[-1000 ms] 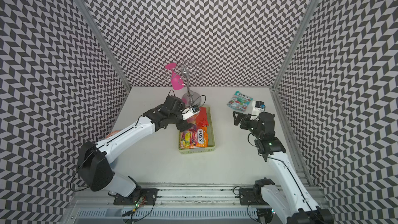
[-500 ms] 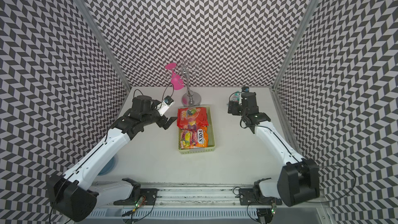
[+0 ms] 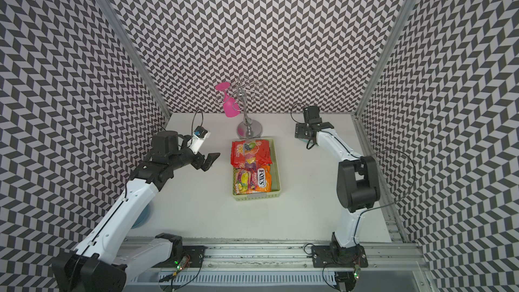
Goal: Put the candies in the basket
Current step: Pick up the candy at the center of the board.
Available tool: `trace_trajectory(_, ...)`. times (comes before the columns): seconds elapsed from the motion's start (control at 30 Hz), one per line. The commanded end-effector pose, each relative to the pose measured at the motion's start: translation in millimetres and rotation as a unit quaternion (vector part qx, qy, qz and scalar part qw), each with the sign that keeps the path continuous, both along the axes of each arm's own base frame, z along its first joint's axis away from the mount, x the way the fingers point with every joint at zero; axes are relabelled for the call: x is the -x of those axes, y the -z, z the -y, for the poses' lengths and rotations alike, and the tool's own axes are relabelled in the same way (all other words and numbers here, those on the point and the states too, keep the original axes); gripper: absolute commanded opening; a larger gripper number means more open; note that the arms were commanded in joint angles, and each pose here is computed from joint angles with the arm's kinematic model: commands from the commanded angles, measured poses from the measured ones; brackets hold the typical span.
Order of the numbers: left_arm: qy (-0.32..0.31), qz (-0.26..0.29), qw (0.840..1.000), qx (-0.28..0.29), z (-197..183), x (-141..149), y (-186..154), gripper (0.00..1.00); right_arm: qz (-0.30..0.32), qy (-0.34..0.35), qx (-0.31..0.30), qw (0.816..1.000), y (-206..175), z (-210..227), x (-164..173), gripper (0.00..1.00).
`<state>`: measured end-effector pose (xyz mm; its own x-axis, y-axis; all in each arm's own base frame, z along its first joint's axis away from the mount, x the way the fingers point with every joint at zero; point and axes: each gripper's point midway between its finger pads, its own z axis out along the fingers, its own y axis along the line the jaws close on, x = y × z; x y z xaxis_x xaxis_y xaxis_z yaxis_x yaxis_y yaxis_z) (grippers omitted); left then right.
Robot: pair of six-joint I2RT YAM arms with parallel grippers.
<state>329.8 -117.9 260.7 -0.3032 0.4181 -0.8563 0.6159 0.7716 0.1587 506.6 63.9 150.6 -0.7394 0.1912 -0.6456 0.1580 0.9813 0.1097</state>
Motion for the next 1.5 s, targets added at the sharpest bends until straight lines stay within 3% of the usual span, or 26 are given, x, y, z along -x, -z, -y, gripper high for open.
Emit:
trace_trajectory(0.0,0.002,0.018,1.0,0.02,-1,0,-12,0.99,0.004,0.041,-0.083,0.996,1,14,-21,0.84)
trace_trajectory(0.27,-0.008,0.019,0.999,0.026,-7,0,-13,0.99,-0.021,0.086,-0.168,0.982,39,55,-46,0.87)
trace_trajectory(0.4,-0.011,0.018,0.999,0.029,-8,-1,-11,0.99,-0.029,0.114,-0.219,0.969,58,83,-50,0.84)
trace_trajectory(0.6,-0.014,0.018,0.999,0.032,-11,-2,-10,0.99,-0.038,0.098,-0.285,0.953,75,83,-61,0.76)
trace_trajectory(0.9,-0.019,0.014,0.999,0.038,-15,-4,-9,0.99,-0.048,0.095,-0.327,0.939,100,74,-58,0.67)
trace_trajectory(1.1,-0.023,0.015,0.999,0.041,-17,-4,-9,0.99,-0.051,0.085,-0.349,0.932,114,66,-60,0.43)
trace_trajectory(1.27,-0.028,0.018,0.999,0.043,-20,-4,-11,0.99,-0.036,0.071,-0.35,0.933,101,64,-63,0.02)
trace_trajectory(1.47,-0.03,0.02,0.998,0.045,-21,-4,-10,0.99,0.022,0.049,-0.373,0.926,33,55,-57,0.0)
